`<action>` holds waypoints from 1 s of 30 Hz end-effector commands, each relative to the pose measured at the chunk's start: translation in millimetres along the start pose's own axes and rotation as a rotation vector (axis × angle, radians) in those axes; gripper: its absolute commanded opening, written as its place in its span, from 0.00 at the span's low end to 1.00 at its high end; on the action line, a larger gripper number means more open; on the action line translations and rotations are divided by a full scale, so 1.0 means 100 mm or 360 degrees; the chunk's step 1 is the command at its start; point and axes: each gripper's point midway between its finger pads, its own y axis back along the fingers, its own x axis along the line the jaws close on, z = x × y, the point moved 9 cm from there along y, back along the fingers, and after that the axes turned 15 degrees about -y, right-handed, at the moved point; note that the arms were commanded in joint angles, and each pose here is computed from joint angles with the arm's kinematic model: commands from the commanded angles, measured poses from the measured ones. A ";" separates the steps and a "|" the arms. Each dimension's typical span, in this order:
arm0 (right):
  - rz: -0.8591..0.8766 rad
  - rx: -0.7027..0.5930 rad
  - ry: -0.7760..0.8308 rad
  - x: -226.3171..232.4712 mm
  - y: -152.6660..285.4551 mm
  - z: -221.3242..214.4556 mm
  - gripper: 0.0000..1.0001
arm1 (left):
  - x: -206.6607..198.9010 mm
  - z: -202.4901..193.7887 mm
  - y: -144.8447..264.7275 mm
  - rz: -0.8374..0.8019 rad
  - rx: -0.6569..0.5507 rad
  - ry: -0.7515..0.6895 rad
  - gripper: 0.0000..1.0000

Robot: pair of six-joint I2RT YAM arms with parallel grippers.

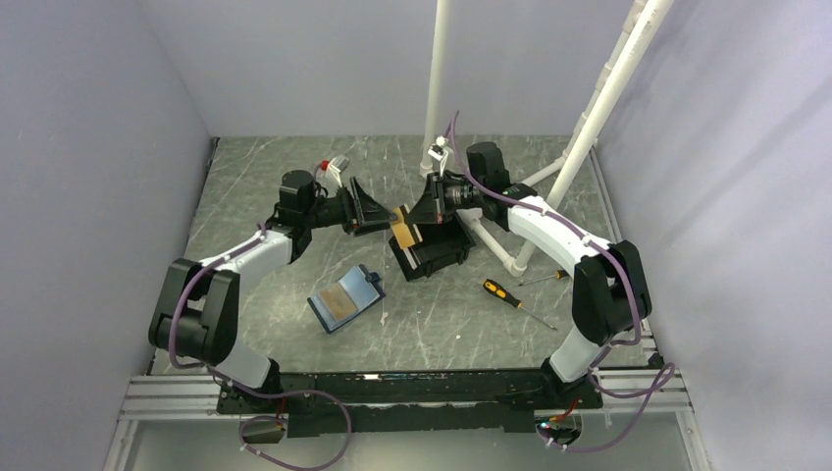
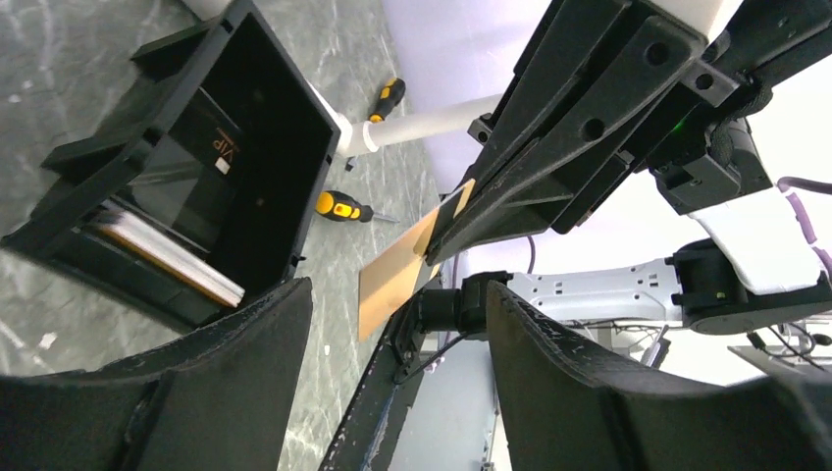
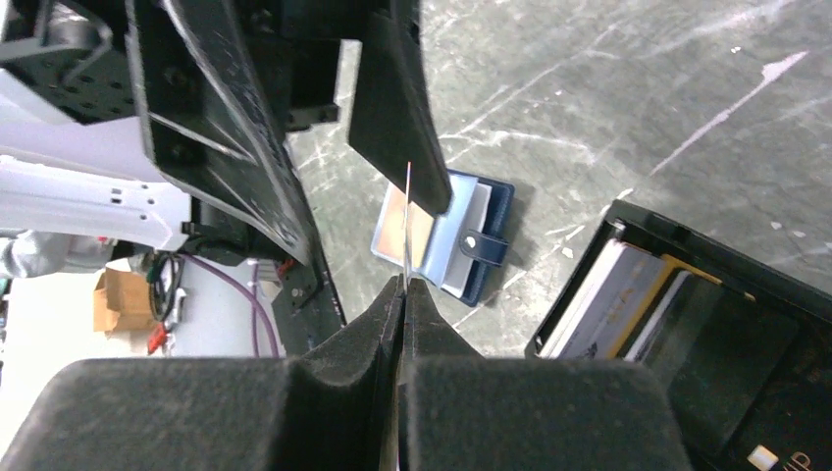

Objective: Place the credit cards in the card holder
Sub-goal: Pick up the credit card from the storage box.

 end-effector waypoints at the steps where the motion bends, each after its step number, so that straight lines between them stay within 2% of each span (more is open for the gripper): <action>1: 0.0176 -0.0060 0.0099 0.22 0.10 0.09 0.00 | -0.12 0.12 -0.15 -0.0170 -0.0002 -0.0123 0.67; 5: 0.0161 -0.0074 0.0067 0.21 0.13 0.11 0.00 | -0.07 0.12 -0.20 -0.0247 -0.0017 -0.0074 0.46; 7: 0.0129 -0.0085 0.0016 0.18 0.14 0.11 0.00 | -0.05 0.12 -0.22 -0.0277 -0.0019 -0.0035 0.30; 9: 0.0057 -0.0104 -0.0084 0.11 0.15 0.12 0.11 | 0.01 0.11 -0.25 -0.0265 -0.0009 0.0069 0.07; 10: 0.0007 -0.0111 -0.0171 0.06 0.17 0.12 0.16 | 0.05 0.10 -0.27 -0.0241 0.0008 0.0159 0.00; 14: -0.0152 -0.0090 -0.0448 -0.05 0.23 0.10 0.37 | 0.20 0.05 -0.35 -0.0159 0.0135 0.0581 0.00; 16: -0.0194 -0.0077 -0.0504 -0.02 0.26 0.10 0.40 | 0.31 -0.03 -0.36 -0.0095 0.0198 0.0870 0.00; 18: -0.0184 -0.0072 -0.0532 0.03 0.29 0.08 0.42 | 0.39 -0.08 -0.34 -0.0055 0.0147 0.1178 0.00; 20: -0.0183 -0.0081 -0.0521 0.06 0.32 0.07 0.44 | 0.42 -0.12 -0.33 -0.0006 0.0116 0.1340 0.00; 25: -0.0276 -0.0085 -0.0448 0.00 0.35 0.02 0.48 | 0.35 -0.10 -0.29 0.0297 0.0179 0.1438 0.00; 30: -0.0294 -0.0084 -0.0369 -0.06 0.35 -0.05 0.56 | 0.26 -0.02 -0.28 0.0369 0.0198 0.1404 0.00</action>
